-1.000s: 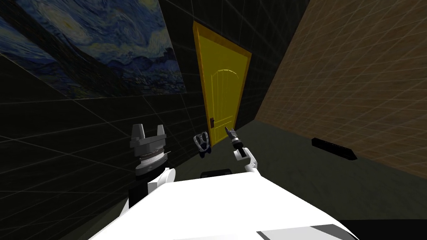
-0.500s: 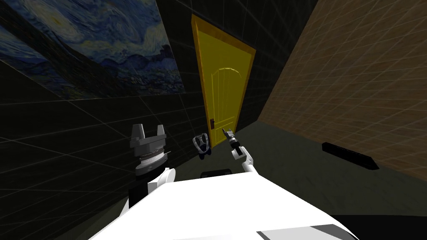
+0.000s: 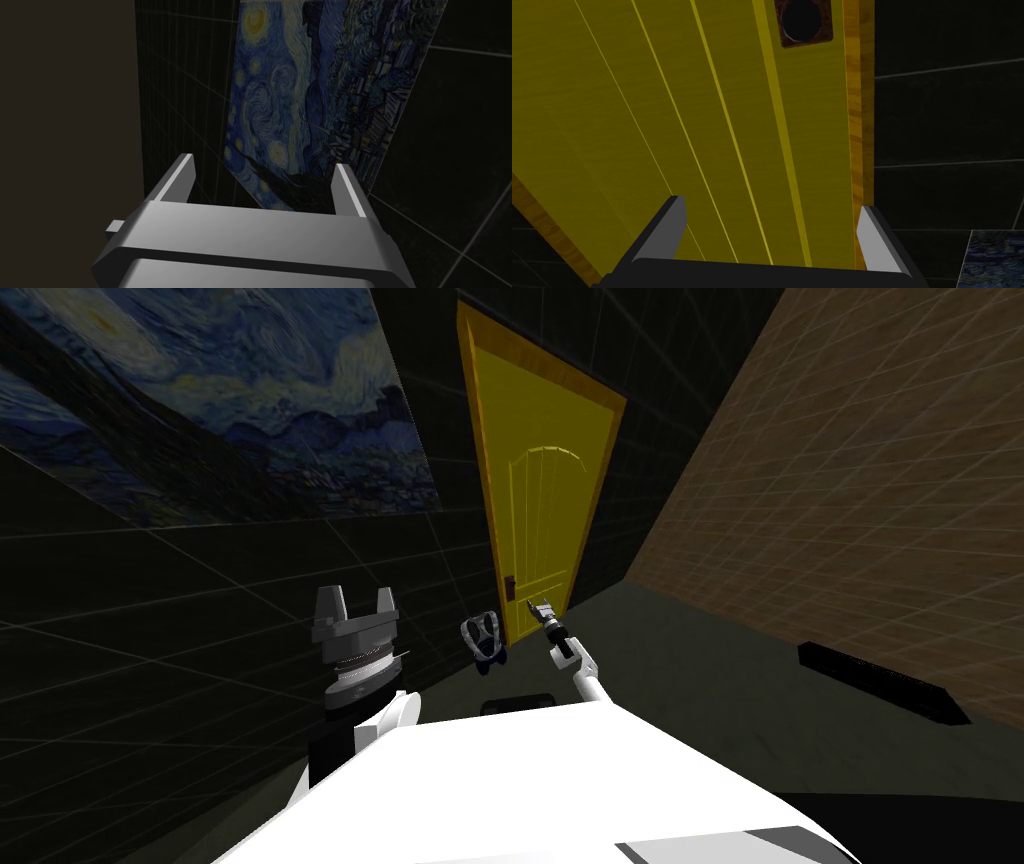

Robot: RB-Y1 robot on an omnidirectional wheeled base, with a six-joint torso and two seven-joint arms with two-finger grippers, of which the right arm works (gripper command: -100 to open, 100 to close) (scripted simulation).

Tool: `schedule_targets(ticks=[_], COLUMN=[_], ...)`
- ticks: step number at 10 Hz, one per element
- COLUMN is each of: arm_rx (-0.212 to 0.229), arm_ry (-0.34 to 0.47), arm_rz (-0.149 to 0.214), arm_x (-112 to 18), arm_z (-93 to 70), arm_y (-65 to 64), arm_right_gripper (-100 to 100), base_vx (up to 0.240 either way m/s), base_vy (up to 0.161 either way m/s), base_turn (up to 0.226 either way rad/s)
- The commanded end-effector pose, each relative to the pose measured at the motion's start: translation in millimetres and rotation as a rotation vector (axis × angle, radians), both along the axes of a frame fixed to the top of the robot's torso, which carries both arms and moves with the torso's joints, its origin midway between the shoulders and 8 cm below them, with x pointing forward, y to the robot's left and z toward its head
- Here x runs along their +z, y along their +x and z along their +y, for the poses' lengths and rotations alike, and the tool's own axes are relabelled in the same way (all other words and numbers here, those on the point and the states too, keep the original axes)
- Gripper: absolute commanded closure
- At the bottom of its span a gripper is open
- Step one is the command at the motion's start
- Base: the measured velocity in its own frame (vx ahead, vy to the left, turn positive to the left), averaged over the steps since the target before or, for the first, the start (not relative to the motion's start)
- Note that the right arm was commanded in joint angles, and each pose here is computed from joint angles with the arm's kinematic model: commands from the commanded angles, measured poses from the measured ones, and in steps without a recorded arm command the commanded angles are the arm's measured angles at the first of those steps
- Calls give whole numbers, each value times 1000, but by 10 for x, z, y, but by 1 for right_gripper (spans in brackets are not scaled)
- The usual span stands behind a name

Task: Pull the door open

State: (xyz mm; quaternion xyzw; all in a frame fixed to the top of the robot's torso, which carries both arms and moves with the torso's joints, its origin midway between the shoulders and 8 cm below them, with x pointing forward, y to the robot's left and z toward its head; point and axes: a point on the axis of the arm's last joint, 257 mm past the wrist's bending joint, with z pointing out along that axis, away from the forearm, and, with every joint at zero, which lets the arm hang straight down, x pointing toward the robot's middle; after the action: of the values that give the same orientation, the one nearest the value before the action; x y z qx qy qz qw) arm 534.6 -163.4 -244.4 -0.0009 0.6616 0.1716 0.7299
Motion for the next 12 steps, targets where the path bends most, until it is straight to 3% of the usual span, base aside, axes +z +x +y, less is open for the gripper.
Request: schedule_targets(ticks=[1,2,7,9,12], arm_rx=[11,26,61,86,71], arm_ry=[-44,-89,-183,-238,-225], arm_rz=[10,21,41,51,55], arm_x=[-85,-180,-372,-483,-513], arm_z=[90,194,433,598,409], arm_y=[26,59,112,133,185], arm_right_gripper=[-100,-100,-100,-100,-100], base_vx=[90,120,92,118,-17], base_vy=[-41,-67,-33,-29,-7], base_turn=[53,63,45,59,99])
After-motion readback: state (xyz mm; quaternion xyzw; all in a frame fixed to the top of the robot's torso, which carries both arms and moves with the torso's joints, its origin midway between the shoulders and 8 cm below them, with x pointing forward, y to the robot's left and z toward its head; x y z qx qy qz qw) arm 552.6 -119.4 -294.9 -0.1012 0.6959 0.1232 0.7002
